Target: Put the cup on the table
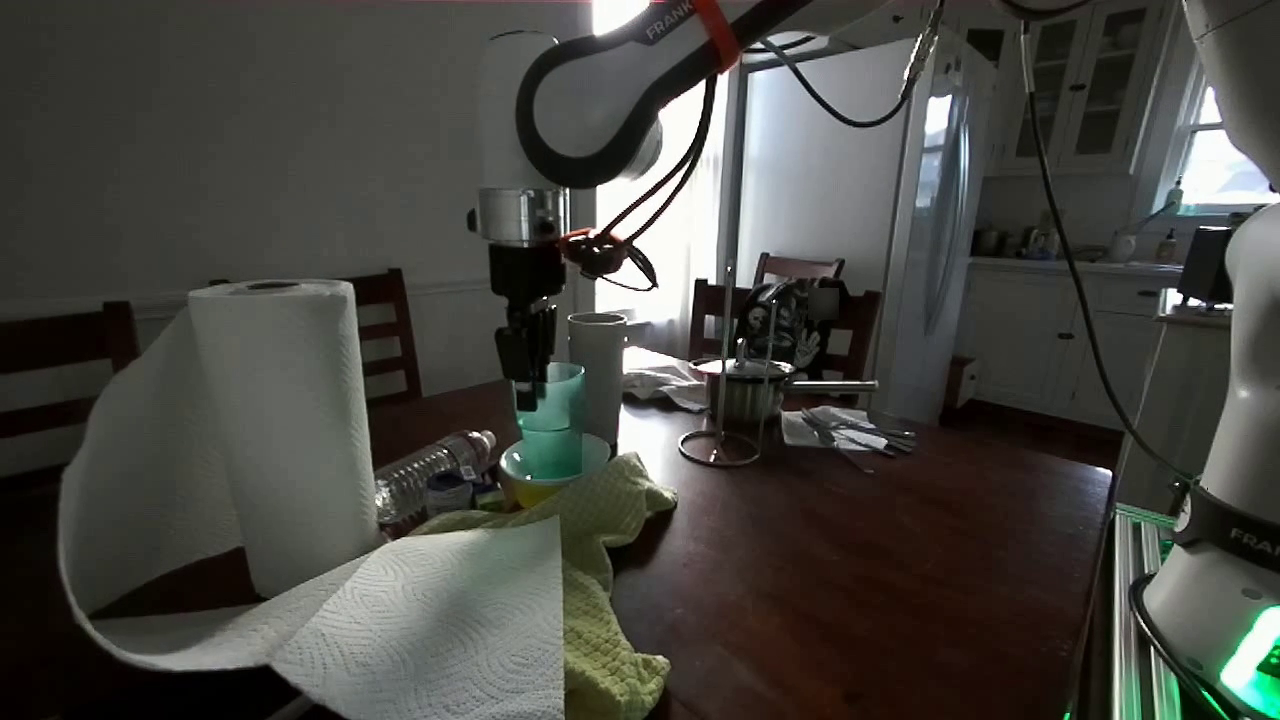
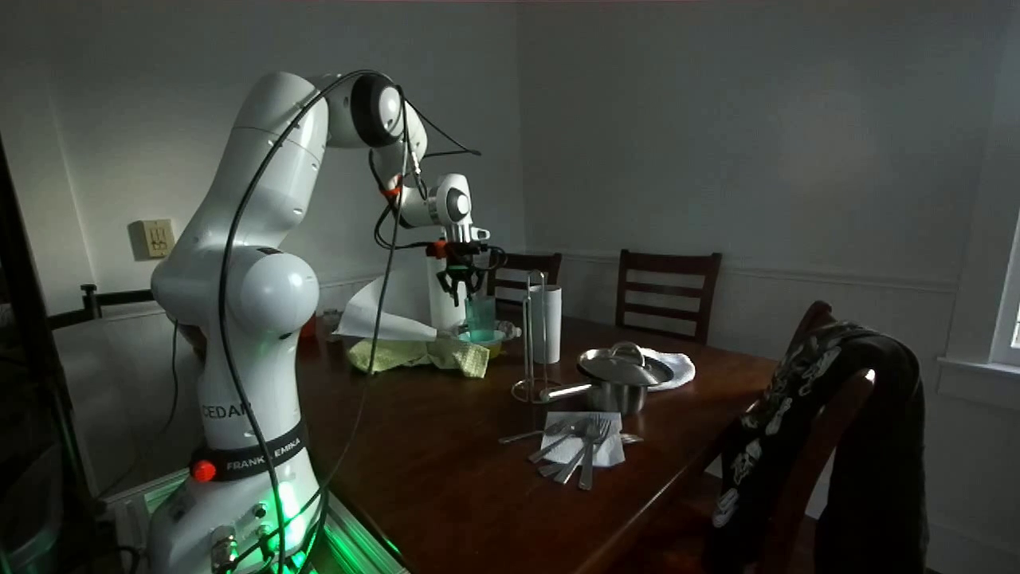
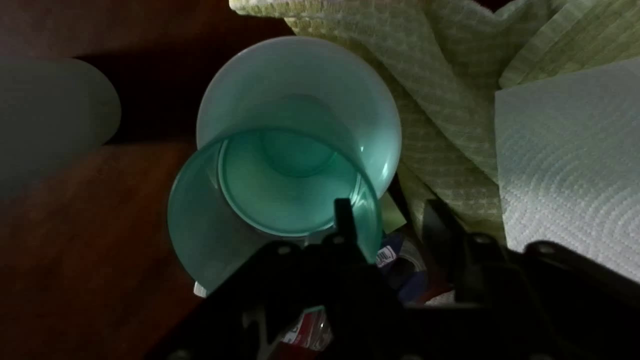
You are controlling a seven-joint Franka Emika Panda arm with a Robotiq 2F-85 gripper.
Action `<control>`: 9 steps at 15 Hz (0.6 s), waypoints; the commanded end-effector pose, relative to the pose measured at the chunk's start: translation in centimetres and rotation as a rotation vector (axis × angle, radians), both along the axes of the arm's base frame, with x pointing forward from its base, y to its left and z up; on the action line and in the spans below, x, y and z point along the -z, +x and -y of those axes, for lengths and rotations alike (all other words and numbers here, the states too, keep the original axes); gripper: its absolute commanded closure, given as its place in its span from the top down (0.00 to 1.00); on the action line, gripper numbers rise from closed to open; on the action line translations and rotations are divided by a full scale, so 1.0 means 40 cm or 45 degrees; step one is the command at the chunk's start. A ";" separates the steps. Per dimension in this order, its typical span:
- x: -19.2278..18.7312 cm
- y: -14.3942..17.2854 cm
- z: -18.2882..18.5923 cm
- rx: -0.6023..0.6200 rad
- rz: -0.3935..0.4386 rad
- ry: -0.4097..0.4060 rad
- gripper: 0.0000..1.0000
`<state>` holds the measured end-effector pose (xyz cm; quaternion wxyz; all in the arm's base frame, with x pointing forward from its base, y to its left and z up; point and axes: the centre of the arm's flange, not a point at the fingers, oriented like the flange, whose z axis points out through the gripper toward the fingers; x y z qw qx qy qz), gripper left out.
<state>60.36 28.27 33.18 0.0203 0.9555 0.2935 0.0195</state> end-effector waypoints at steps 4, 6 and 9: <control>-0.011 0.001 0.012 0.011 -0.043 -0.069 0.00; -0.027 0.005 0.019 0.017 -0.034 -0.091 0.00; -0.087 0.017 0.015 0.035 -0.019 -0.120 0.01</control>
